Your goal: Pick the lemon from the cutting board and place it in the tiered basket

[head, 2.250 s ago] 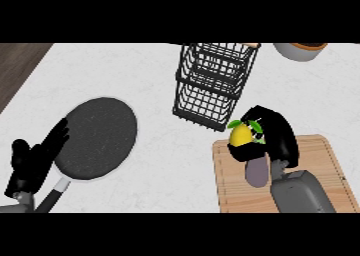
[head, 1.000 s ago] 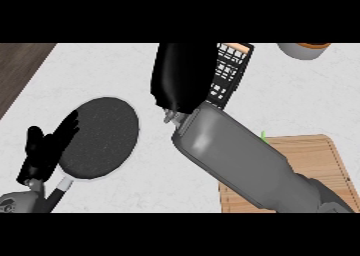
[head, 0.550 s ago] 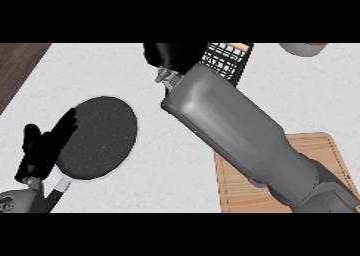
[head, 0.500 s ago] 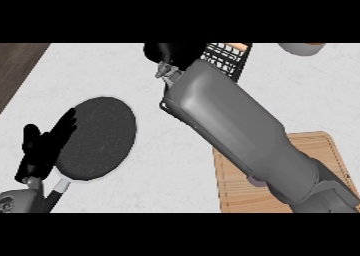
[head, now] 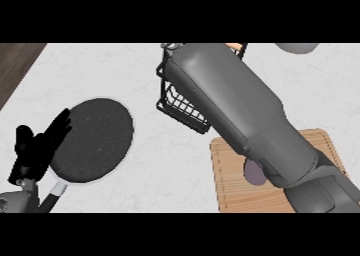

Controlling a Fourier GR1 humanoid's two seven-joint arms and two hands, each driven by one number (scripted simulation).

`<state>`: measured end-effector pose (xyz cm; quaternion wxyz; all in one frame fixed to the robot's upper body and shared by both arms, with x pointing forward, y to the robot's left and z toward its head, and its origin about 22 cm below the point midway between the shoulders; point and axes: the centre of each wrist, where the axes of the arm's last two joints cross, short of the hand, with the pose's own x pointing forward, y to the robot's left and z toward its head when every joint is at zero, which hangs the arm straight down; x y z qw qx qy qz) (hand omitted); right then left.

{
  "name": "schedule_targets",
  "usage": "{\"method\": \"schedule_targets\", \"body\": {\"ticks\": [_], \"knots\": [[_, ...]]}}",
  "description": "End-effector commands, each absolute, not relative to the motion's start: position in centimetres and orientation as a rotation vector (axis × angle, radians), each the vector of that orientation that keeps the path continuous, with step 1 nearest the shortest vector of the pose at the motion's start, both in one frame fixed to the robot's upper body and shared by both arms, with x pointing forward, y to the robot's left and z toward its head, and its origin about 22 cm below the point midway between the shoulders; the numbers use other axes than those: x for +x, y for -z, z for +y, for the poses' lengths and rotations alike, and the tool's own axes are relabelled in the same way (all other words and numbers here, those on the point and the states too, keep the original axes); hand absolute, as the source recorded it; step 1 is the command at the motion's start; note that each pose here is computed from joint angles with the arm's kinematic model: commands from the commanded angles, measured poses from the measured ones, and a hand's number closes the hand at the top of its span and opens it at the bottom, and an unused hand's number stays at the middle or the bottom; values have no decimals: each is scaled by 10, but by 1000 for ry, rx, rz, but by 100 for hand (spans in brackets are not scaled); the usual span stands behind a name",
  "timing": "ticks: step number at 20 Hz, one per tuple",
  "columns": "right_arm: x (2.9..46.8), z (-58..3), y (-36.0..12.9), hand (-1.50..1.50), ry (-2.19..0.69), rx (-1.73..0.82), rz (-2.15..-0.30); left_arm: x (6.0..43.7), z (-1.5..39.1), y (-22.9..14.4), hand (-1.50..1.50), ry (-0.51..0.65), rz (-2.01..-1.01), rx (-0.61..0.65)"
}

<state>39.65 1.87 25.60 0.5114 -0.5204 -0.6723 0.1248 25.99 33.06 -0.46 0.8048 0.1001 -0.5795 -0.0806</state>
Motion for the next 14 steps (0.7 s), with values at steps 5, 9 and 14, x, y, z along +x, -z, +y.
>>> {"method": "schedule_targets", "body": {"ticks": [5, 9, 14], "knots": [[423, 26, -251, 150, -657, -1690, -1297, 254, 333, 17, 0, 131, -1231, 227], [435, 15, -258, 150, -819, -1720, -1234, 239, 354, 12, 0, 132, -1222, 253], [435, 22, -283, 150, -881, -1732, -1261, 246, 327, 17, 0, 112, -1216, 229]]}}
